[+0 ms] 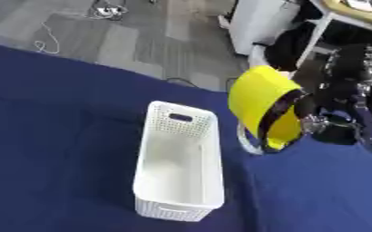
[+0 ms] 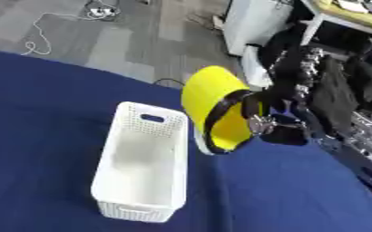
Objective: Pick up objects on the table and place them in the box.
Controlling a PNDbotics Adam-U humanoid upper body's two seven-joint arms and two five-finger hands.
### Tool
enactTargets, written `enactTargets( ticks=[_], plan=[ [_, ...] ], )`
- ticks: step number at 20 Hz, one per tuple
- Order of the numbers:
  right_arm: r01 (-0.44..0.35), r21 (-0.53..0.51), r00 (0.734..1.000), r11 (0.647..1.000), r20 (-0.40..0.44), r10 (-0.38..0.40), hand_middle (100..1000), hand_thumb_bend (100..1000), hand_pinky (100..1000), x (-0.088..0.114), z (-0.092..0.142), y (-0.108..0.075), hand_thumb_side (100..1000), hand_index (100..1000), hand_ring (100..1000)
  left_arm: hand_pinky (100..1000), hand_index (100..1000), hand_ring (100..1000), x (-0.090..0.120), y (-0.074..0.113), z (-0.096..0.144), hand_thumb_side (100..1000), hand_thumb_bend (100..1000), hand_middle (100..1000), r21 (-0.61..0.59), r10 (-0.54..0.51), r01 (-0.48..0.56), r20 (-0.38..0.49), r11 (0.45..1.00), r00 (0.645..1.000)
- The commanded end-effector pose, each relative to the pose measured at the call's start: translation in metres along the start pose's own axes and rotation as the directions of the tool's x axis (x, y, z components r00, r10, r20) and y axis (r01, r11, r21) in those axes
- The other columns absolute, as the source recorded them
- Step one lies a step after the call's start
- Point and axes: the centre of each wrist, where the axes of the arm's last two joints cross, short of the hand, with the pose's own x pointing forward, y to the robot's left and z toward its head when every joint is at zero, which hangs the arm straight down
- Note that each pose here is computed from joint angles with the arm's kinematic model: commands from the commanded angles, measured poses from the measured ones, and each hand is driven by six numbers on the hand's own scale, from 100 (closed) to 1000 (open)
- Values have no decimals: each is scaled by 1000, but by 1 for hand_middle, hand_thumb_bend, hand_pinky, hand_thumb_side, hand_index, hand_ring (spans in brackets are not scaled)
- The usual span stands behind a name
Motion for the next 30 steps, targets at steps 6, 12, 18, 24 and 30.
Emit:
enactTargets(
  ticks=[6, 12, 18, 24, 30],
  plan=[
    [11, -2, 999, 1000, 52, -10, 100, 100, 100, -5, -8, -2, 613, 125, 100, 793, 805, 546, 4, -6, -8, 831, 100, 695, 10, 35, -35, 22, 999, 999],
    [13, 8, 998, 1000, 57, -13, 100, 100, 100, -4, -7, -1, 613, 124, 100, 793, 804, 546, 3, -7, -8, 833, 100, 694, 13, 42, -42, 20, 999, 999],
    [7, 15, 999, 1000, 45, -8, 100, 100, 100, -4, -5, 0, 622, 123, 100, 792, 804, 544, 3, -7, -6, 834, 100, 694, 13, 41, -41, 11, 999, 999],
    [-51, 45, 994, 998, 101, 46, 100, 100, 100, 5, -8, 2, 652, 130, 100, 792, 804, 543, 3, -8, -5, 835, 100, 693, 23, 43, -44, 5, 999, 999],
    [-58, 43, 990, 997, 131, 52, 100, 100, 100, 10, -28, 9, 657, 124, 100, 791, 803, 535, 2, -10, -2, 833, 100, 688, -4, 43, -43, -13, 999, 999]
  ],
)
